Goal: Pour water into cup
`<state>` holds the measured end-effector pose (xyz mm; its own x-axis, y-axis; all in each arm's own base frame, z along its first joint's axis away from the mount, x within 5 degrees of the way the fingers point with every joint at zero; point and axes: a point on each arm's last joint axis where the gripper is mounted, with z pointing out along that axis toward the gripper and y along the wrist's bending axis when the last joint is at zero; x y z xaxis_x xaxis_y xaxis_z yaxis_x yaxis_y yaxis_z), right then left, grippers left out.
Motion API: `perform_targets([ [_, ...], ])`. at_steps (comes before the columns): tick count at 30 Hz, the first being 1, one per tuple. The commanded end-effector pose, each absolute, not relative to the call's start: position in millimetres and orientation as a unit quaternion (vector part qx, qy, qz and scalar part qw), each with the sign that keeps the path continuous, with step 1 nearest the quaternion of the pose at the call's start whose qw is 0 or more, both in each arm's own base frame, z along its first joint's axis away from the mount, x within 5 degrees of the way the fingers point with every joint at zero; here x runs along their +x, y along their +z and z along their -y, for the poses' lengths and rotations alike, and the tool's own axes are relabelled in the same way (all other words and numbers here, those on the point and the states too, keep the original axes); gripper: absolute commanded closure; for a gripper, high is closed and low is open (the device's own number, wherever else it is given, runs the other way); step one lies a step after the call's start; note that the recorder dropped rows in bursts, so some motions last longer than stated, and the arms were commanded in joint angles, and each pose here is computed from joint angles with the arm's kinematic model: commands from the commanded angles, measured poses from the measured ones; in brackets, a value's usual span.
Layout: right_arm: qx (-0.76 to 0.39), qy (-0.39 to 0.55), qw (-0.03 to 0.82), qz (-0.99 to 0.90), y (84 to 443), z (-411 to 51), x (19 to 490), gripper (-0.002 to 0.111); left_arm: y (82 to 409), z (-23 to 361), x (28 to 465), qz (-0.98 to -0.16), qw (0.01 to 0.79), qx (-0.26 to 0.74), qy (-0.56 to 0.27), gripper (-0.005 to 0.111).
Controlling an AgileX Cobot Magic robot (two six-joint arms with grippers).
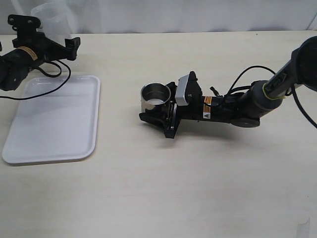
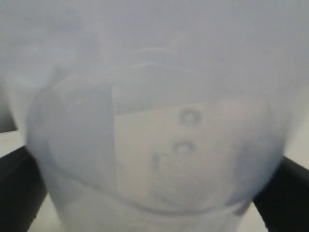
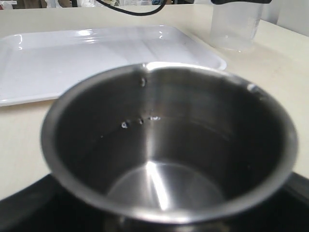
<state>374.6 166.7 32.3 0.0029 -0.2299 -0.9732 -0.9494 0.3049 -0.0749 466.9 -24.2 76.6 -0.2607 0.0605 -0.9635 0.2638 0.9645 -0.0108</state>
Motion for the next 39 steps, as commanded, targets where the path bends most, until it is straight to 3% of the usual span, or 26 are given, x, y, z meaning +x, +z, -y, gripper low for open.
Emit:
perform_targets([
  [1,-0.479,0.346,0.530,-0.608,36.4,-167.9,375.9,0.104,80.6,27.0,467.7,-0.788,0.598,0.113,-0.088,0.002],
  [14,-0.479,0.346,0.530,-0.608,36.4,-167.9,375.9,0.104,105.3,19.4,462.9,-0.830,0.546,0.101,-0.048,0.002],
  [30,-0.487,0.349,0.525,-0.605,35.8,-168.3,374.2,0.104,107.9,8.8,405.9,-0.805,0.581,0.093,-0.072,0.002],
  [39,-0.487,0.349,0.525,-0.604,35.9,-168.3,374.2,0.104,135.0,8.4,377.1,-0.797,0.594,0.088,-0.065,0.002],
])
